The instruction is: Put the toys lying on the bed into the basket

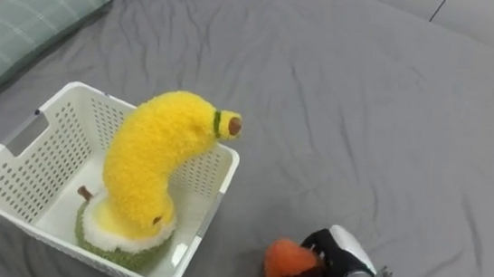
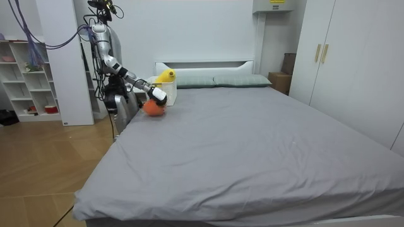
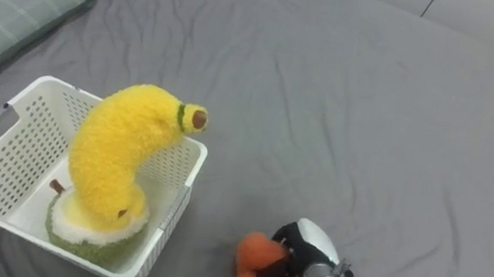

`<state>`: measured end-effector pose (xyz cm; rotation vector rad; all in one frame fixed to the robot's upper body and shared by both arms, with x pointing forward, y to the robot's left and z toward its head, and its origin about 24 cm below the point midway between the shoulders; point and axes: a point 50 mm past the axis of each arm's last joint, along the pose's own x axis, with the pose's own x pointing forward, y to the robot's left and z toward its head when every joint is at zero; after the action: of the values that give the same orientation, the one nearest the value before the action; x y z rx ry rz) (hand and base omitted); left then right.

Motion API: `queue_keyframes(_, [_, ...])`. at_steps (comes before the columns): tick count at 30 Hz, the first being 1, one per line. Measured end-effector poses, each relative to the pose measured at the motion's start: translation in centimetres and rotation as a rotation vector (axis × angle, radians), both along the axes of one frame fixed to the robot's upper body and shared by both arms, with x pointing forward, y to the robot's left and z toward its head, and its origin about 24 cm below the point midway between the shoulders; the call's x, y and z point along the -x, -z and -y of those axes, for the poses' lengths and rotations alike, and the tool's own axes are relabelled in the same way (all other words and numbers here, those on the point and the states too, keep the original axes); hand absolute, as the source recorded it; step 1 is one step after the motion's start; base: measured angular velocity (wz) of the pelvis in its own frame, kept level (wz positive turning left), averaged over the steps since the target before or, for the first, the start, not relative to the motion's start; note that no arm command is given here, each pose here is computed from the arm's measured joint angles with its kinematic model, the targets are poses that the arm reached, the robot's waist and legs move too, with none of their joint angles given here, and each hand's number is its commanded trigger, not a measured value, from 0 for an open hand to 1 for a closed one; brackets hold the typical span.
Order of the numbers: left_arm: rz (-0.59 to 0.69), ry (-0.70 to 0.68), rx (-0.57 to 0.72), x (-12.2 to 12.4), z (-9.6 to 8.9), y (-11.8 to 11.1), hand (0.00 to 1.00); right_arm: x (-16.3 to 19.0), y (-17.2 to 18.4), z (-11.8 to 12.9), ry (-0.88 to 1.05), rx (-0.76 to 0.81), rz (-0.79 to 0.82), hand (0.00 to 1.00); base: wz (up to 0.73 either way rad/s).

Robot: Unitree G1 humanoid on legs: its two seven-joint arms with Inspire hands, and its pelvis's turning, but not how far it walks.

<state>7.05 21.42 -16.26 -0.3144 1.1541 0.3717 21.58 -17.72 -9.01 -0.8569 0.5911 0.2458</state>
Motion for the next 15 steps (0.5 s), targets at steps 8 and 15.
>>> queue_keyframes(8, [-0.014, -0.064, -0.011, 1.1, -1.0, 0.0, 0.0, -4.2, -9.5, 2.8, 0.077, 0.019, 0.48, 1.0, -0.08])
queue_keyframes(15, [-0.019, -0.057, -0.01, 1.2, -0.9, 0.0, 0.0, -4.8, -13.0, 2.1, 0.051, -0.039, 0.617, 1.0, -0.04])
